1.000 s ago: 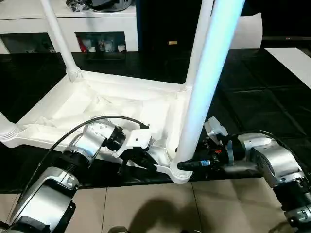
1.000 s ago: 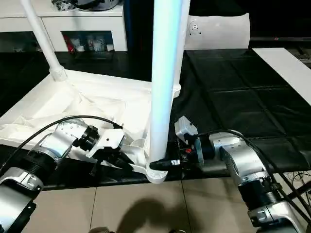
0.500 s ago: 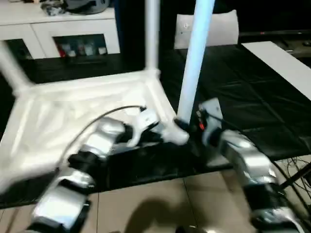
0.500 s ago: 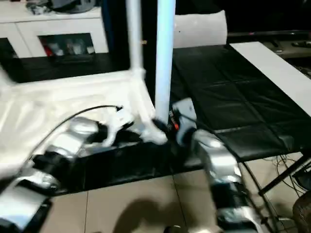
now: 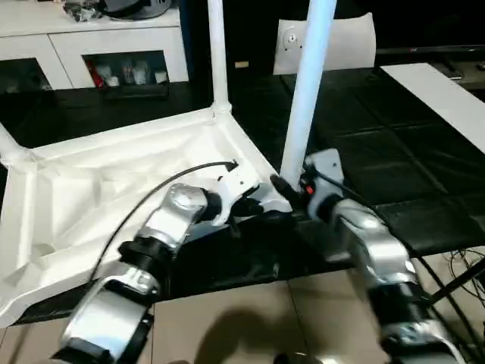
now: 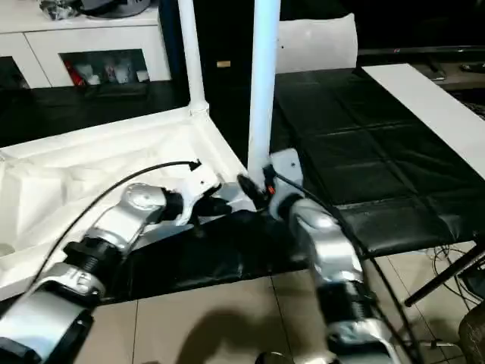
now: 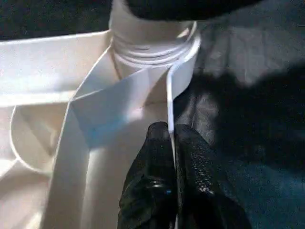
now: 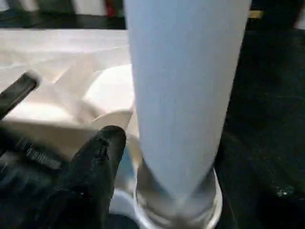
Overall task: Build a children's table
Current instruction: Rotate leg to tighten
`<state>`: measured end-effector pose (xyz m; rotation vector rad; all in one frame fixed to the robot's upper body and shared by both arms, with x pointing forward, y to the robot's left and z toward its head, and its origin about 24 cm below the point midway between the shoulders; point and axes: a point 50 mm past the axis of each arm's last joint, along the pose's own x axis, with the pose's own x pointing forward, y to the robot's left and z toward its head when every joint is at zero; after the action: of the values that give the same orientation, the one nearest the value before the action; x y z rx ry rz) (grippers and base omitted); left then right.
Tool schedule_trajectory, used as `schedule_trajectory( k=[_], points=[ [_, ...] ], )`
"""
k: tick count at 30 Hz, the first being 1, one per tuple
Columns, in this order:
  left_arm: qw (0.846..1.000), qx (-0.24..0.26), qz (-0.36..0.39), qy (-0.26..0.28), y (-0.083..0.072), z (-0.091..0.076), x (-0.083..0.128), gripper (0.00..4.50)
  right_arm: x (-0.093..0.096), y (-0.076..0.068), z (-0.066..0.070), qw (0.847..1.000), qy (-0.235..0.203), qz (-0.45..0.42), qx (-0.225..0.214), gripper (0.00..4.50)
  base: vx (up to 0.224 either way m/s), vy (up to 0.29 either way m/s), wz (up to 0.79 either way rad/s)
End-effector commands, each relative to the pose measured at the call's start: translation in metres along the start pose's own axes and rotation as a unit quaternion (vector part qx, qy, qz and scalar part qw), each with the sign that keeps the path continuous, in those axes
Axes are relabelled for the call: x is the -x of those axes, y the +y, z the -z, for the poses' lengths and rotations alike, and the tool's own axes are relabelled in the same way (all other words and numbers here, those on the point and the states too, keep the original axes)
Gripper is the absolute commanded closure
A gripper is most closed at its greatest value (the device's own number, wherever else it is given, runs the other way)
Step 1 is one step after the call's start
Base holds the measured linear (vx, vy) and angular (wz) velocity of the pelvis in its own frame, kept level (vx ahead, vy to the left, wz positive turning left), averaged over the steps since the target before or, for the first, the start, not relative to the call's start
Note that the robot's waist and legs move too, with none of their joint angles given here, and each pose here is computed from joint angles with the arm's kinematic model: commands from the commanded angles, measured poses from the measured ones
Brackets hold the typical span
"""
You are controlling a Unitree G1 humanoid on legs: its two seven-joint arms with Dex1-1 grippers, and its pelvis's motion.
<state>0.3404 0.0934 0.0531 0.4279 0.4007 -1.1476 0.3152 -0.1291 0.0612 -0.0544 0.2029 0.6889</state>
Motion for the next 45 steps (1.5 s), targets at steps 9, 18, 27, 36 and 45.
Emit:
schedule_trajectory(
  k=[9,18,27,36,45],
  points=[
    [0.974,-0.117,0.193,-0.006,-0.010,-0.005,0.023,4.50,0.030,0.009,-0.001,0.962,0.050,-0.265,0.048,0.67,0.000,0.000,0.00],
    [0.943,-0.159,0.289,0.041,-0.015,0.001,0.034,4.50,0.038,0.012,-0.001,0.914,0.080,-0.396,0.041,1.02,0.000,0.000,0.00],
    [0.935,-0.170,0.307,0.055,-0.014,0.004,0.039,4.50,0.041,0.013,-0.004,0.893,0.098,-0.439,0.030,1.90,0.000,0.000,0.00],
    [0.939,-0.160,0.300,0.049,-0.011,0.004,0.041,4.50,0.039,0.017,-0.004,0.892,0.086,-0.443,0.014,2.41,0.000,0.000,0.00],
    [0.985,-0.061,0.161,0.010,0.000,-0.008,0.024,4.50,0.021,0.030,0.001,0.955,0.026,-0.294,-0.026,2.43,0.000,0.000,0.00]
  ],
)
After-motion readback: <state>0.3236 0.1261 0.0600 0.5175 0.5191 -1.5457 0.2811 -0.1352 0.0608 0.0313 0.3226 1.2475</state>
